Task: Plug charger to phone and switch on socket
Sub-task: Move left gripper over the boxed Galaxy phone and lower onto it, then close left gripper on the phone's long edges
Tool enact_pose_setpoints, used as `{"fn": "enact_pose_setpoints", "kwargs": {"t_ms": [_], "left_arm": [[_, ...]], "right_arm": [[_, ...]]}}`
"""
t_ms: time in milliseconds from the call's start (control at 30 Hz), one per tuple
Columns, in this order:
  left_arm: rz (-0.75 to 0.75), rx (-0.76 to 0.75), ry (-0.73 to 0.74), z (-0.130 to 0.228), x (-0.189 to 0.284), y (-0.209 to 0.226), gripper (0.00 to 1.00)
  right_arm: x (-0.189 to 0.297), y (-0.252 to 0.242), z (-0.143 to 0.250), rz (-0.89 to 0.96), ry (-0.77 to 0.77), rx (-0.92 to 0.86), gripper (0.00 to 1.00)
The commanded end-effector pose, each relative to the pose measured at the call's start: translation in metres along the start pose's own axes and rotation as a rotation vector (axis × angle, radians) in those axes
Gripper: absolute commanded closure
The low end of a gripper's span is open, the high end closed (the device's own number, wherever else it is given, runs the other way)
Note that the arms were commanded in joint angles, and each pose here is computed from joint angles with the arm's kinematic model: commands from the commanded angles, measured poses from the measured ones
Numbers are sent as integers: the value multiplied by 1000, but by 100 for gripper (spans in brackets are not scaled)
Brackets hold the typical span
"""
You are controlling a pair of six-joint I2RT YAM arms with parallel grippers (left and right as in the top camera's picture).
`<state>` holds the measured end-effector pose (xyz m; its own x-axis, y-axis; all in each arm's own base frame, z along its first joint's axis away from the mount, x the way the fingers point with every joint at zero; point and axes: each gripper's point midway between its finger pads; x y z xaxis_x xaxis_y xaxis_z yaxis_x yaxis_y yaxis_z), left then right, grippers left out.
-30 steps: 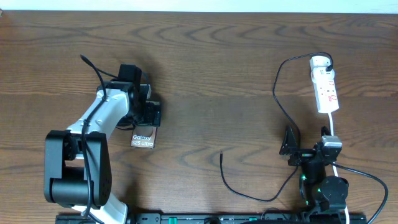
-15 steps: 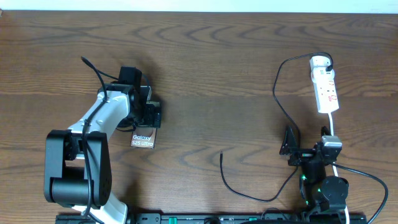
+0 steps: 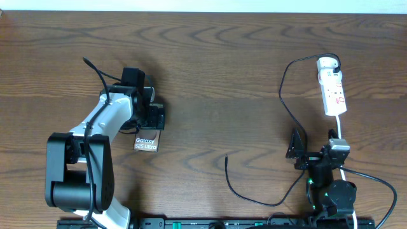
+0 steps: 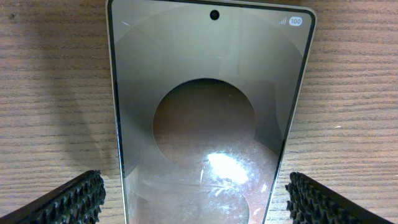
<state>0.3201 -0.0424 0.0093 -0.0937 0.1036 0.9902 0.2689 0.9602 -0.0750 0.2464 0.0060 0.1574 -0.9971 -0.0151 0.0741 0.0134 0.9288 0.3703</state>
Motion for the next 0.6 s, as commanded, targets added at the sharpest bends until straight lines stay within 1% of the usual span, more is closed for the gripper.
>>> {"fn": "enact_pose_setpoints", "kwargs": {"t_ms": [0, 333, 433, 567], "left_arm": [[-3, -10, 36, 11, -9, -1, 8], [-10, -30, 31, 17, -20, -5, 8], [-74, -65, 44, 17, -21, -4, 8], [-116, -109, 49, 16, -21, -10, 8]], "right_arm": [[0, 1, 1, -5, 3, 8, 1], [0, 1, 1, -5, 3, 8, 1], [0, 1, 1, -5, 3, 8, 1], [0, 1, 1, -5, 3, 8, 1]]}}
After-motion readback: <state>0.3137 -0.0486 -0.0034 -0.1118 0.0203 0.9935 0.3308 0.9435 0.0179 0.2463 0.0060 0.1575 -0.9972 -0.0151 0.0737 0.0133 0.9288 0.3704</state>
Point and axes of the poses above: each gripper's point midway between its finger pads, its own x axis back along the fingers, its own y axis along the line the jaws close on, z = x × y, and after that the axes turned 13 degrees about -x, right-handed
